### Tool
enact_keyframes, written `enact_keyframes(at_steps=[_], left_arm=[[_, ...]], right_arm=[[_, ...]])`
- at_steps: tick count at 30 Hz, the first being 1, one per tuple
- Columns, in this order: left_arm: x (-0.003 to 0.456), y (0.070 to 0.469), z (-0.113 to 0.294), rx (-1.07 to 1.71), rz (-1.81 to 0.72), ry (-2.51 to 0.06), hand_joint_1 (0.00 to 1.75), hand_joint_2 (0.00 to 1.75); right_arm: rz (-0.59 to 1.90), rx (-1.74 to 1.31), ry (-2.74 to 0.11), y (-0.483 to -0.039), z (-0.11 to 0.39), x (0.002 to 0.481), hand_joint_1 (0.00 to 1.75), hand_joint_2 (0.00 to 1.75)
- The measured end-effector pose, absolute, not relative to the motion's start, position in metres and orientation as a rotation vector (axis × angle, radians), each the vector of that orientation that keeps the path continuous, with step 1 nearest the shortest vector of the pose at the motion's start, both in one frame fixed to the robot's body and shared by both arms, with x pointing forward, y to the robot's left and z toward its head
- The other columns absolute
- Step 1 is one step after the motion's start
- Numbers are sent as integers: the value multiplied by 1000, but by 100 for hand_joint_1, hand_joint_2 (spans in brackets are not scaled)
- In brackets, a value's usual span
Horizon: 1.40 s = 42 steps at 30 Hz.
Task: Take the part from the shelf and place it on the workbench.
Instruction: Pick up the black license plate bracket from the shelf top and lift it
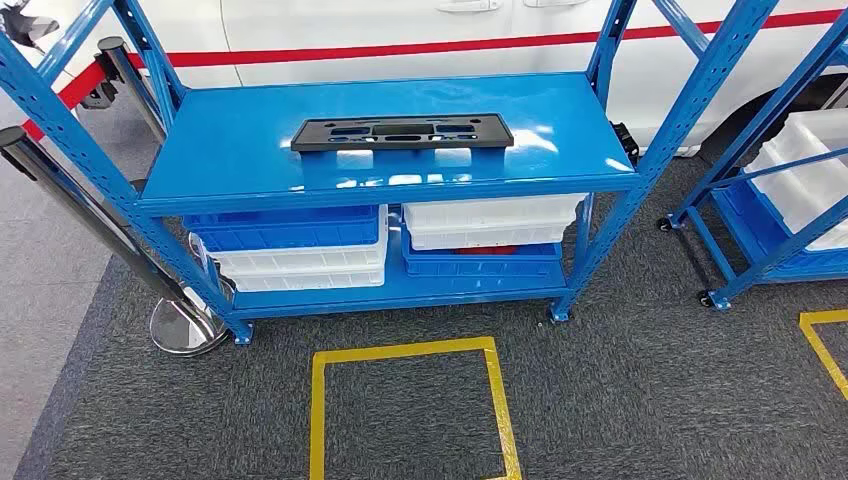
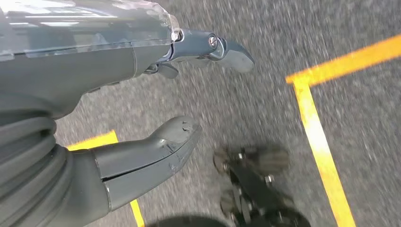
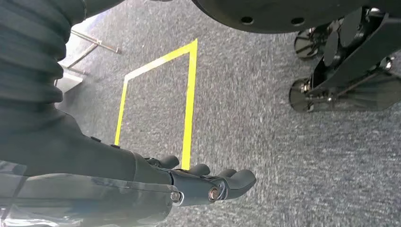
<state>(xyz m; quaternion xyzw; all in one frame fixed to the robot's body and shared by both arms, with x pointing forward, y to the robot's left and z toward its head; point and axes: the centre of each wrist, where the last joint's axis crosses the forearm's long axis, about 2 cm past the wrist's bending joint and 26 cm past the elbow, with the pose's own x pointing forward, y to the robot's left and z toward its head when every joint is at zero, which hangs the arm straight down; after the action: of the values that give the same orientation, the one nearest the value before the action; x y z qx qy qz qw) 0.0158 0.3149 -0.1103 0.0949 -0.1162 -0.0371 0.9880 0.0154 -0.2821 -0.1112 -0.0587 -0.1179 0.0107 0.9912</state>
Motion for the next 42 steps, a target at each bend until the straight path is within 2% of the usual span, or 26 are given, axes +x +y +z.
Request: enact_keyframes(at_steps=[5, 9, 14, 16, 17, 18, 20, 21, 31, 42], left_arm=[[19, 322, -110, 247, -105, -225, 0, 175], [21, 328, -110, 300, -138, -214, 0, 0], [23, 334, -109, 361, -177, -201, 0, 0], [23, 336, -109, 382, -193, -196, 0, 0], [24, 337, -109, 393, -203, -194, 0, 0], [24, 338, -109, 403, -210, -192, 0, 44], [25, 340, -109, 423, -224, -188, 0, 131], [25, 340, -109, 432, -230, -185, 0, 175], [27, 345, -108, 511, -275, -175, 0, 175], [25, 343, -108, 544, -280, -176, 0, 175]], right_arm=[[28, -152, -224, -278, -111, 18, 0, 175], [34, -190, -215, -274, -111, 20, 0, 175], [36, -241, -207, -269, -111, 22, 0, 175], [36, -261, -204, -267, -111, 23, 0, 87], [37, -271, -202, -266, -111, 24, 0, 87], [38, -281, -200, -264, -111, 24, 0, 87], [40, -303, -196, -263, -110, 25, 0, 175], [39, -314, -195, -262, -110, 26, 0, 175], [-24, -414, -244, -255, -109, 30, 0, 175], [-96, -425, -574, -243, -106, 40, 0, 175]])
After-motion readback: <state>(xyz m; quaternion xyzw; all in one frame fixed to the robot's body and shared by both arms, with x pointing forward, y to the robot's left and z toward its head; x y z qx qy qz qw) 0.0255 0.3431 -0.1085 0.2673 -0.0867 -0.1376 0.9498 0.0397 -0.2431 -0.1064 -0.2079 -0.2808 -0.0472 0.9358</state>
